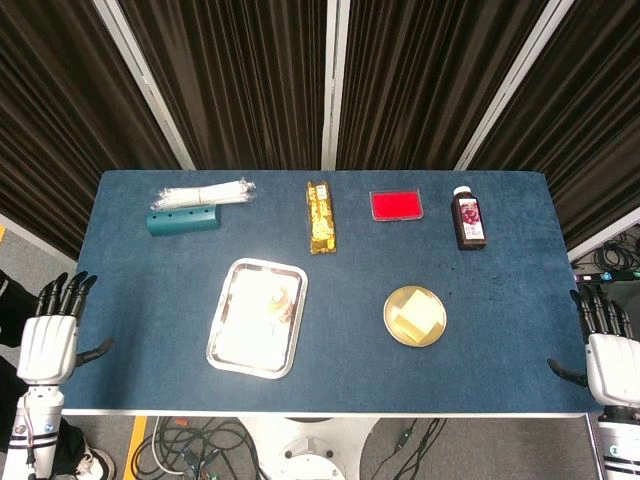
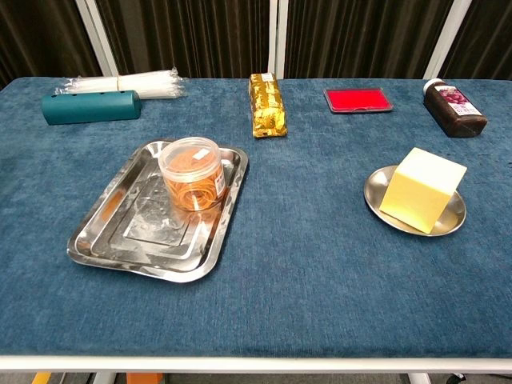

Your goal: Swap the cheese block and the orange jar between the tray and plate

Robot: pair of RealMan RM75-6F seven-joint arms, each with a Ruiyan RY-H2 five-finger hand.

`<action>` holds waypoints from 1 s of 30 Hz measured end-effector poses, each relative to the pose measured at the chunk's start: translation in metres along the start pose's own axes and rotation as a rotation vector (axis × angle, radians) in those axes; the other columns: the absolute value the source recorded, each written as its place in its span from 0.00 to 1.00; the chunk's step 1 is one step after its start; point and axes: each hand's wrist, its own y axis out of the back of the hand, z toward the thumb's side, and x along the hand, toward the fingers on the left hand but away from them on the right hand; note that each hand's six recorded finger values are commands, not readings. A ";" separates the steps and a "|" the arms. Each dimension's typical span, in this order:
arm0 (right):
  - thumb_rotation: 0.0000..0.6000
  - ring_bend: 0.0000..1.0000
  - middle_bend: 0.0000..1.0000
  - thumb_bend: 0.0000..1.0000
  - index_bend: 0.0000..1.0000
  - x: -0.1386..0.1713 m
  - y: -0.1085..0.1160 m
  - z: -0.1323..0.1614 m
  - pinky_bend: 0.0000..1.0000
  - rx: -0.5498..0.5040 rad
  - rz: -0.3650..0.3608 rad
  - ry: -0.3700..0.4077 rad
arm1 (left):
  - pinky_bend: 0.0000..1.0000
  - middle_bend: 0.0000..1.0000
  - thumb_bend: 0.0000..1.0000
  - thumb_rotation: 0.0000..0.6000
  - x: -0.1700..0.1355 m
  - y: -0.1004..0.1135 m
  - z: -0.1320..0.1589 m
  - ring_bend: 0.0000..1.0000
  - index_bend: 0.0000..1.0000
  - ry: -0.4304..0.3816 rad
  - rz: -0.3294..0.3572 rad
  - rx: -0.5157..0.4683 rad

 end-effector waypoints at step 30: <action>1.00 0.00 0.00 0.06 0.00 -0.064 -0.052 0.127 0.00 0.187 0.289 0.352 | 0.10 0.08 0.00 1.00 -0.003 -0.012 -0.005 0.00 0.12 0.004 -0.039 -0.019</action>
